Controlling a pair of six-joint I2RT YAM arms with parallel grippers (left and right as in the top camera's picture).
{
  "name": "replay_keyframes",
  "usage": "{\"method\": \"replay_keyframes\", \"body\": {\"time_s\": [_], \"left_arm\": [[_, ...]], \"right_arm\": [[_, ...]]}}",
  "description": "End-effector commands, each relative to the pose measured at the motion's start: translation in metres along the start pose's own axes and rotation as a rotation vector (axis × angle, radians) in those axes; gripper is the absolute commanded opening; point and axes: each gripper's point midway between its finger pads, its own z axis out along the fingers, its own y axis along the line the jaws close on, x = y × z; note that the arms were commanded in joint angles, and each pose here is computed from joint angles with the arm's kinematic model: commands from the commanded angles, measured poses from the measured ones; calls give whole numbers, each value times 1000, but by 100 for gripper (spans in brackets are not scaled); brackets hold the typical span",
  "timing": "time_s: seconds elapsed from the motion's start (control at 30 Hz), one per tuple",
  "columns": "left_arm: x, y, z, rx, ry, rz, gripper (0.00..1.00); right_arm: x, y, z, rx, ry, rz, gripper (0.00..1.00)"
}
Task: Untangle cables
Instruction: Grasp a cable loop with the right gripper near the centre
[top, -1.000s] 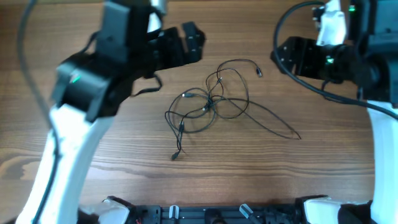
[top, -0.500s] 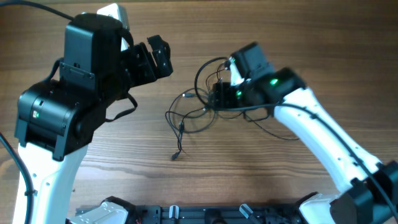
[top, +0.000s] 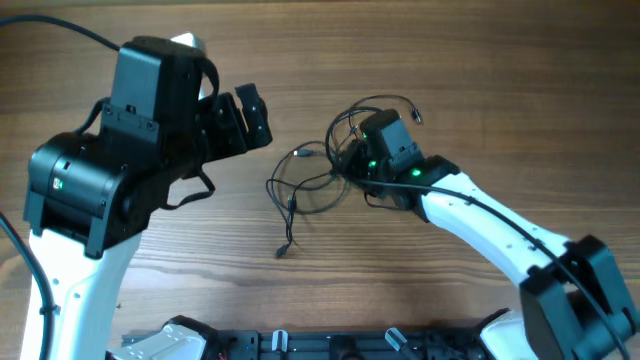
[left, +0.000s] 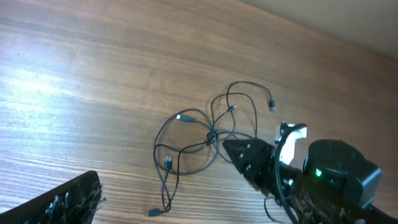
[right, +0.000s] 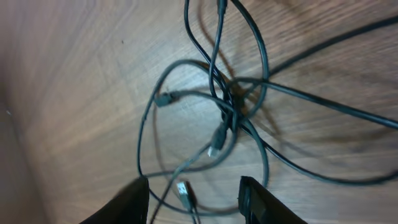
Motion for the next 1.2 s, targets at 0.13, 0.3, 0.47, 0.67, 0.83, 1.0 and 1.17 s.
{"method": "replay_keyframes", "body": {"time_s": [0.13, 0.3, 0.47, 0.67, 0.83, 1.0, 1.17], "left_arm": [[-2, 3, -1, -16, -6, 8, 100], [-4, 7, -1, -35, -18, 8, 100], [-2, 8, -1, -40, -10, 9, 100], [1, 10, -1, -49, 4, 10, 100], [1, 10, -1, -49, 4, 11, 100], [1, 10, -1, -49, 5, 11, 100], [1, 10, -1, -49, 5, 11, 100]], "right_arm": [[9, -41, 57, 114, 40, 88, 48], [5, -44, 60, 124, 16, 92, 48], [-2, -48, 60, 144, -27, 85, 46], [-7, -45, 60, 132, -49, 79, 38], [-6, -39, 63, 103, -36, 93, 38], [-1, -36, 67, 84, -8, 106, 33], [2, -34, 67, 71, 18, 134, 30]]}}
